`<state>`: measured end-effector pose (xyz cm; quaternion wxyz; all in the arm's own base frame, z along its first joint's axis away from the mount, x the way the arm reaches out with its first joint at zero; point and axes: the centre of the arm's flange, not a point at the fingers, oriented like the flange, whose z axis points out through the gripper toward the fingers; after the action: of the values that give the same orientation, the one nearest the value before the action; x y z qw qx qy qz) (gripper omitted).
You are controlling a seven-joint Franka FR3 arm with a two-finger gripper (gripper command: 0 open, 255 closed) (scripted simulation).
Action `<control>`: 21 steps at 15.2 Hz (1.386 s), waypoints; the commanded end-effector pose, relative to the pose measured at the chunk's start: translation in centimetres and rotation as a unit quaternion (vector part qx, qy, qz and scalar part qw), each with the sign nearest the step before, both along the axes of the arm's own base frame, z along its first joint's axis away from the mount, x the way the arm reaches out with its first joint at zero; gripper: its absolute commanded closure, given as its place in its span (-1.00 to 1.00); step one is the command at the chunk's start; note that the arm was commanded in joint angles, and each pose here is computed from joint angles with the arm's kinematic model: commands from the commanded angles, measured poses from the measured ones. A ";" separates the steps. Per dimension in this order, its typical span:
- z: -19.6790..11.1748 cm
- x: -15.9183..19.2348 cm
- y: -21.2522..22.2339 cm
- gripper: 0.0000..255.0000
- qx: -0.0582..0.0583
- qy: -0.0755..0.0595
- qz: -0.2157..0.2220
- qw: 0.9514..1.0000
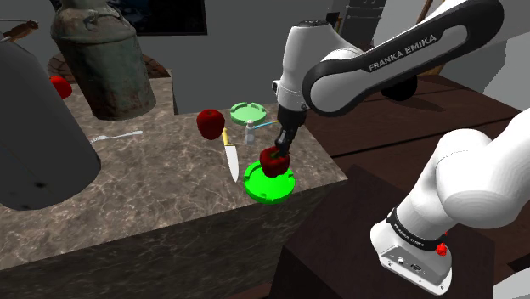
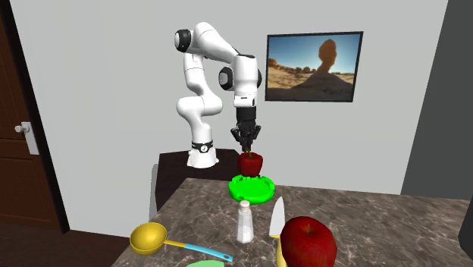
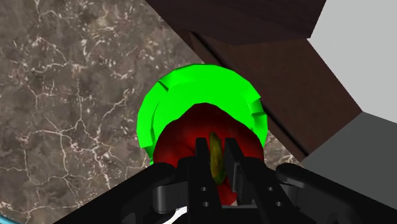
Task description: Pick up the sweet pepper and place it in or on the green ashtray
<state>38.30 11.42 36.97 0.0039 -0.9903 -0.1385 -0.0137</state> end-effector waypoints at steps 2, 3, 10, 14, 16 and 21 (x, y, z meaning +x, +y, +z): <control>-1.6 0.1 -0.1 1.00 0.000 -0.001 0.000 1.000; -2.1 0.1 -0.1 1.00 0.000 -0.001 0.000 1.000; -4.4 0.1 -0.1 1.00 0.000 -0.001 0.000 1.000; -4.4 0.1 -0.1 1.00 0.000 -0.001 0.000 1.000; -4.4 0.1 -0.1 -1.00 0.000 -0.001 0.000 1.000; -4.4 0.1 -0.1 -1.00 0.000 -0.001 0.000 1.000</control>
<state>38.39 11.36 32.58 0.0039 -0.9903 -0.1384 -0.0143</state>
